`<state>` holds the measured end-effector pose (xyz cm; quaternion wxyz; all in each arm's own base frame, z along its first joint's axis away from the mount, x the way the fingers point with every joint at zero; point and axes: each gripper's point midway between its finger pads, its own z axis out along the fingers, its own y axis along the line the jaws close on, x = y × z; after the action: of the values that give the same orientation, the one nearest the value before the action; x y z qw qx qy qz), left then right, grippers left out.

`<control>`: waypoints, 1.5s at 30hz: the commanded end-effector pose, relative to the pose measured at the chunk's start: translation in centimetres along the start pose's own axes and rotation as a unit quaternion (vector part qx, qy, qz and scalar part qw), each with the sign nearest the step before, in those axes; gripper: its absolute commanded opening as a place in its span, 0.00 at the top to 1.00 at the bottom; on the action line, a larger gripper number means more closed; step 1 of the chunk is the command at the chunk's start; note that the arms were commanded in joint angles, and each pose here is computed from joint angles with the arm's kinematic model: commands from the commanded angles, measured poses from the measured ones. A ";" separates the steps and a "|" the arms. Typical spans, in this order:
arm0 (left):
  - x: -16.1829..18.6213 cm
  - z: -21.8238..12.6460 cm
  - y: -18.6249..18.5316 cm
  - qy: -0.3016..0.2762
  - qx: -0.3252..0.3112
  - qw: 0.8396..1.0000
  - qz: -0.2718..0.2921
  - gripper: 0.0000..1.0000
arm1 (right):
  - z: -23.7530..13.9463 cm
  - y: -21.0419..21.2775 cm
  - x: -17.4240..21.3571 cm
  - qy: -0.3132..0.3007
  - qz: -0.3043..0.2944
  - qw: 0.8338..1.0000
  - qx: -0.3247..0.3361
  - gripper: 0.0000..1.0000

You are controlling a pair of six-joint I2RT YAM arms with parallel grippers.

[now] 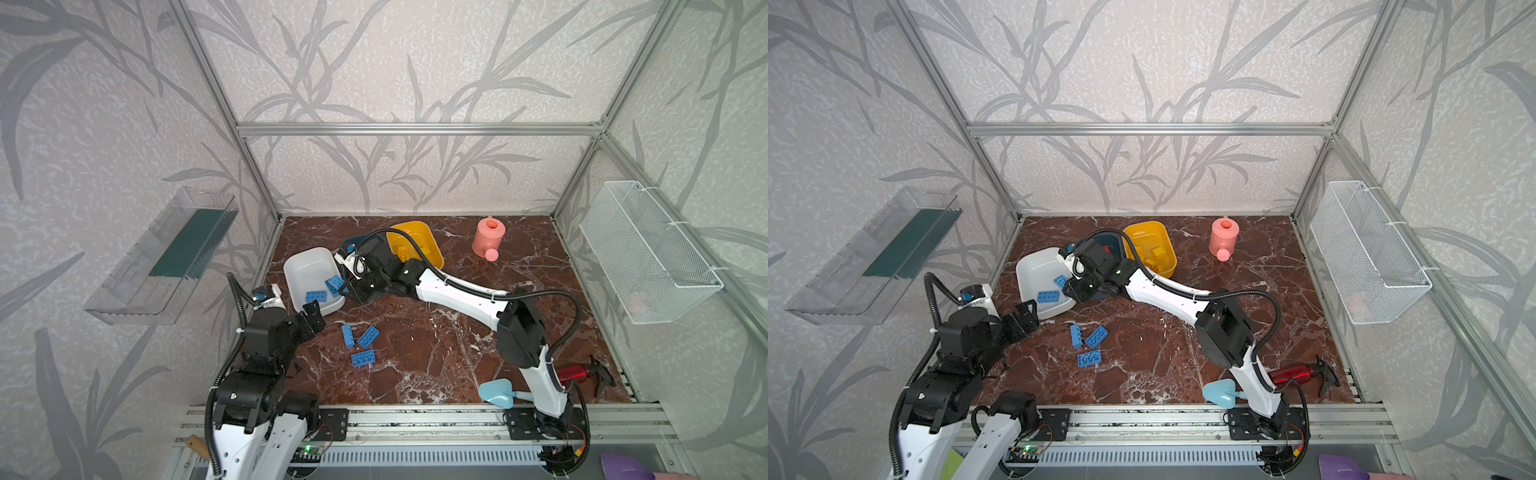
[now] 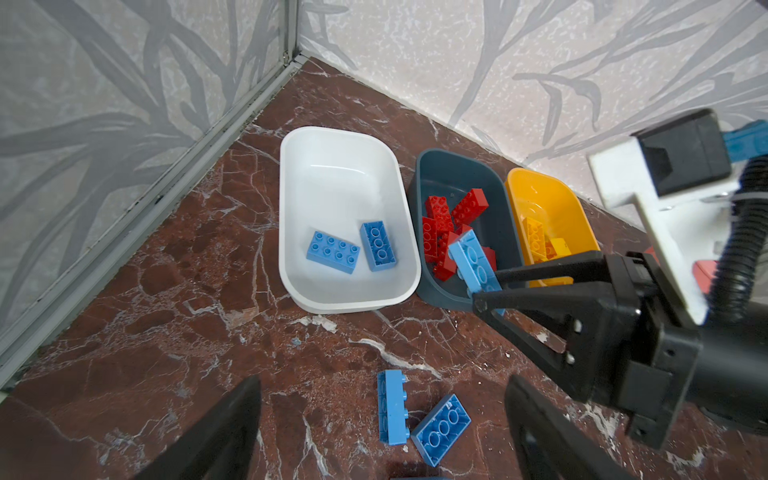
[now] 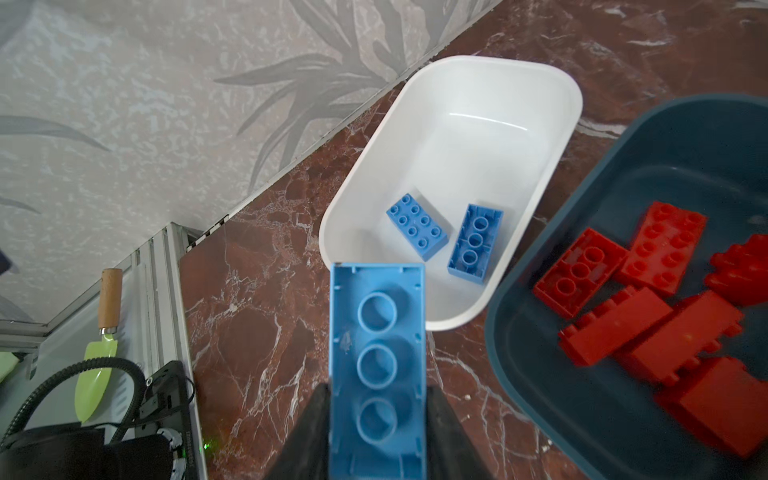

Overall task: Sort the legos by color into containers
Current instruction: 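Carry the blue brick with the right gripper over the white tub and release, then withdraw the right gripper while the left gripper grasps a blue brick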

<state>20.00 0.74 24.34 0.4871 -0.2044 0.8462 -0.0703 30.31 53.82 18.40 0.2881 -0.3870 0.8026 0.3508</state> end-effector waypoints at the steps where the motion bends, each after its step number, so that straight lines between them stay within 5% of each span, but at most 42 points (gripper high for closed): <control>1: -0.6 -0.8 0.9 -0.013 -0.023 1.000 -0.008 0.09 | 2.1 0.0 1.0 0.027 0.017 0.999 -0.010 0.77; 11: -0.4 -0.5 0.7 -0.007 -0.021 1.000 -0.005 0.09 | 7.6 -0.5 1.0 0.043 0.031 0.998 -0.021 0.75; 19: 0.0 0.0 0.2 0.007 -0.014 1.000 0.007 0.09 | 7.8 -0.5 0.4 0.036 0.032 0.999 -0.022 0.37; 33: 1.9 2.3 -0.8 0.098 -0.020 0.995 0.021 0.10 | -4.2 -0.4 -2.7 -0.041 0.009 0.999 -0.010 0.24; 45: 10.3 7.1 -3.3 0.218 -0.059 0.973 0.040 0.17 | -14.8 -6.4 7.3 -0.106 0.094 0.987 0.071 0.21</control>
<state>22.58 -6.00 15.77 0.3022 -0.1389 0.9413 -0.0571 29.24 37.60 18.81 0.3280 -0.2750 0.8339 0.3485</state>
